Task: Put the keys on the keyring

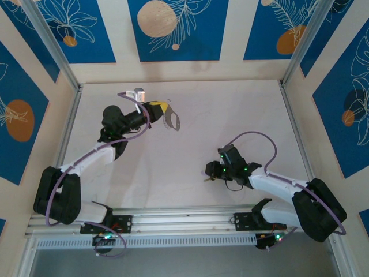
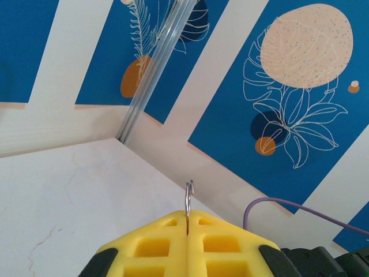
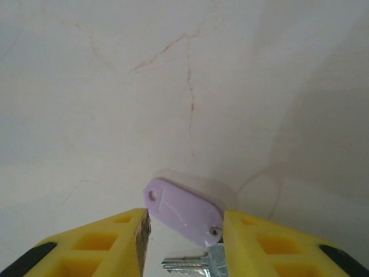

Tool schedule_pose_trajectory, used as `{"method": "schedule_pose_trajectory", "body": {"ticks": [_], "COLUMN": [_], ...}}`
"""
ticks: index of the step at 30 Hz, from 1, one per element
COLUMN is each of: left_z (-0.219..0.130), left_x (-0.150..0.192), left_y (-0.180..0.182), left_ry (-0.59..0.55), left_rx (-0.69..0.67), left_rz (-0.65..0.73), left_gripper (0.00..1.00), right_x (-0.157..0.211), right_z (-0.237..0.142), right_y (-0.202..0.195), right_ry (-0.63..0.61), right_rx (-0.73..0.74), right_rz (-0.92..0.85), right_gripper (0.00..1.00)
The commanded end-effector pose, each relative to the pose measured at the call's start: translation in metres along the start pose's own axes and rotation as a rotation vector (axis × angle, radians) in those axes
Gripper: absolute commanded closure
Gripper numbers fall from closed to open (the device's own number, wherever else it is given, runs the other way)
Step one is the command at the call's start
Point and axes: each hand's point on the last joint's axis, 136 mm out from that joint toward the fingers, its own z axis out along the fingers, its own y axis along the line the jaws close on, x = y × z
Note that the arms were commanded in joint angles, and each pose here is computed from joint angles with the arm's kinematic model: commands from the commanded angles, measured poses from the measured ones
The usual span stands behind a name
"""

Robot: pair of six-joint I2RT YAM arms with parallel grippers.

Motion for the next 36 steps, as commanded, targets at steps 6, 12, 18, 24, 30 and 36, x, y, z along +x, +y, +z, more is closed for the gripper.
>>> {"method": "schedule_pose_trajectory", "body": {"ticks": [6,12,18,24,30,36], "left_z": [0.004,0.004,0.005,0.005,0.005,0.005], "left_x": [-0.02,-0.021,-0.021,-0.021,-0.021,-0.021], "left_y": [-0.019,-0.02,-0.02,-0.02,-0.019,-0.02], "left_ry": [-0.046,-0.047,-0.048,-0.049,-0.05,-0.051], "left_rx": [0.061,0.063,0.063,0.064,0.064,0.065], "left_rz": [0.058,0.06,0.06,0.061,0.06,0.06], "left_gripper": [1.0,1.0,1.0,1.0,1.0,1.0], "right_x": [-0.005,-0.001,0.005,0.007,0.009,0.009], "right_z": [-0.009,-0.006,0.001,0.005,0.009,0.007], "right_y": [-0.012,-0.017,-0.019,-0.016,-0.011,-0.01], "right_ry": [-0.039,-0.014,0.014,0.031,0.046,0.045], "right_rx": [0.03,0.043,0.04,0.018,-0.003,-0.006], "right_rz": [0.025,0.029,0.031,0.025,0.015,0.008], "right_gripper": [0.59,0.59,0.6,0.61,0.67,0.77]}}
